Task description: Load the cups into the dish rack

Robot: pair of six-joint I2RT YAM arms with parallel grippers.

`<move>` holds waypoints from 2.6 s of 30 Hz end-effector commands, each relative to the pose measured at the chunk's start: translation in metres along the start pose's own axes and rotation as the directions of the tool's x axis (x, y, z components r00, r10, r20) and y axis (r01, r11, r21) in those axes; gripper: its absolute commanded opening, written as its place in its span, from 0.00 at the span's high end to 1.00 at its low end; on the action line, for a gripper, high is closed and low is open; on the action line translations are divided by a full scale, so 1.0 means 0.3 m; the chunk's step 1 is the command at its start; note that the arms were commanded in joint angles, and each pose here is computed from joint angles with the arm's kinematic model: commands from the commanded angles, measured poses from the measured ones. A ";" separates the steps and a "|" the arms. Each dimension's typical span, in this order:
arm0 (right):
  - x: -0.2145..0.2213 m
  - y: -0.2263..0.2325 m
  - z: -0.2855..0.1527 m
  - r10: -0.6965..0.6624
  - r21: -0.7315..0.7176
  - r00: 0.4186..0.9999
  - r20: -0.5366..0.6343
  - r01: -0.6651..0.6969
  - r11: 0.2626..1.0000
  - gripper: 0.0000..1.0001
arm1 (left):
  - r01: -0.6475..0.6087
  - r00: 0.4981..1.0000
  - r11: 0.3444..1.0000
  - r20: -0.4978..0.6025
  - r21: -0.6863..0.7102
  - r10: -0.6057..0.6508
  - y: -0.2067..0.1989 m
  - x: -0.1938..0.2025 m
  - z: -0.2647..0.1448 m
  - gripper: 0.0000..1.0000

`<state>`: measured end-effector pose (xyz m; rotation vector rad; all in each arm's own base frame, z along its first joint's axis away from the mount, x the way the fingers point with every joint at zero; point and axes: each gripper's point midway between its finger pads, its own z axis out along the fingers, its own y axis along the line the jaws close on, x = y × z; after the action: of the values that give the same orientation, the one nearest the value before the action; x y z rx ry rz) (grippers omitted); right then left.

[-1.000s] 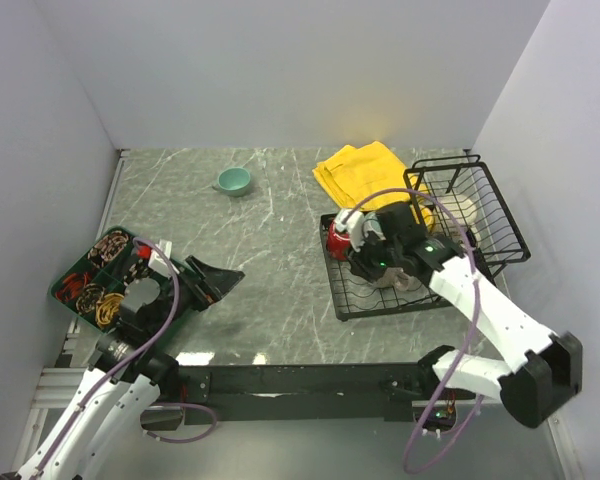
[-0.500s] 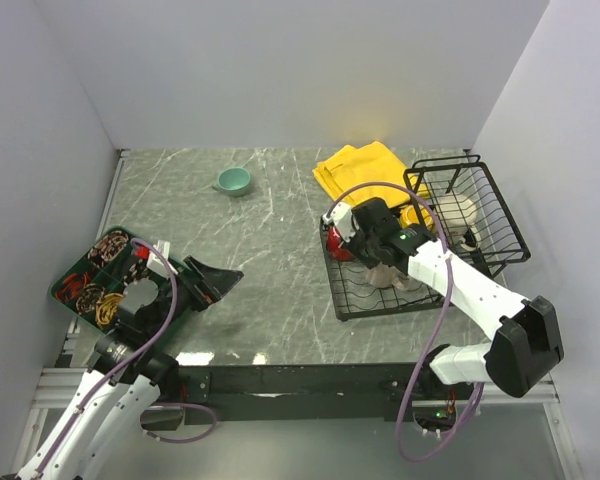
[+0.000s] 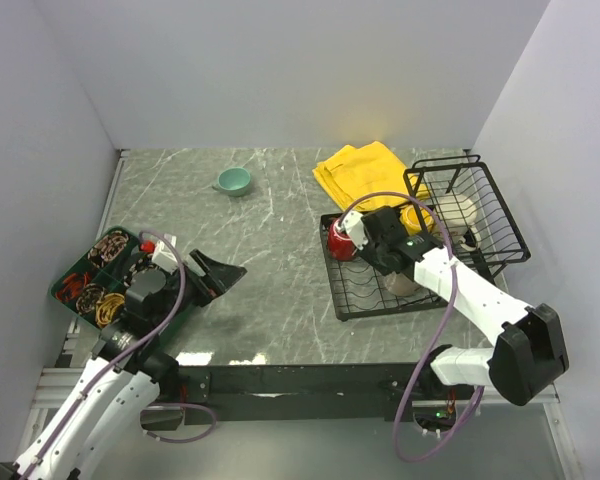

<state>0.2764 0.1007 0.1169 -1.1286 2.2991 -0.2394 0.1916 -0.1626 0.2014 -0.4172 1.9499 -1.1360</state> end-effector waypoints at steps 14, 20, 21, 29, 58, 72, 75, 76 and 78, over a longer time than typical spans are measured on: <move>-0.254 0.147 -0.280 -0.016 -0.319 0.891 0.453 0.179 0.931 0.66 | -0.078 0.988 0.997 0.131 -0.015 0.079 -0.123 -0.193 0.106 0.04; -0.347 0.091 -0.370 0.056 -0.350 0.850 0.524 0.155 0.924 0.64 | -0.052 0.986 0.972 0.141 -0.228 0.086 -0.015 -0.384 0.258 0.03; -0.354 0.088 -0.380 0.070 -0.358 0.842 0.535 0.150 0.922 0.64 | -0.022 0.988 0.959 0.142 -0.283 0.064 0.033 -0.437 0.296 0.02; -0.366 0.038 -0.415 0.164 -0.391 0.774 0.612 0.115 0.913 0.58 | 0.099 0.994 0.875 0.091 -0.474 -0.064 0.253 -0.593 0.488 0.03; -0.257 0.090 -0.353 0.269 -0.504 0.724 0.635 0.124 0.855 0.54 | 0.740 0.669 0.507 0.562 -0.442 -0.487 0.504 -0.618 0.877 0.24; -0.240 0.088 -0.320 0.281 -0.531 0.748 0.601 0.111 0.840 0.54 | 0.760 0.649 0.457 0.576 -0.462 -0.497 0.571 -0.613 0.964 0.42; -0.235 0.085 -0.316 0.285 -0.534 0.749 0.598 0.107 0.839 0.54 | 0.755 0.655 0.469 0.559 -0.459 -0.508 0.573 -0.611 0.985 0.54; -0.233 0.084 -0.315 0.286 -0.535 0.750 0.596 0.105 0.838 0.54 | 0.754 0.656 0.473 0.555 -0.455 -0.511 0.570 -0.613 0.991 0.55; -0.230 0.083 -0.318 0.289 -0.539 0.747 0.598 0.108 0.836 0.54 | 0.750 0.661 0.476 0.548 -0.459 -0.512 0.578 -0.611 1.001 0.60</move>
<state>0.2402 0.1624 0.2106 -1.0877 1.8001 0.7931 0.5444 -0.1213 0.0590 -1.7822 1.8701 -0.6030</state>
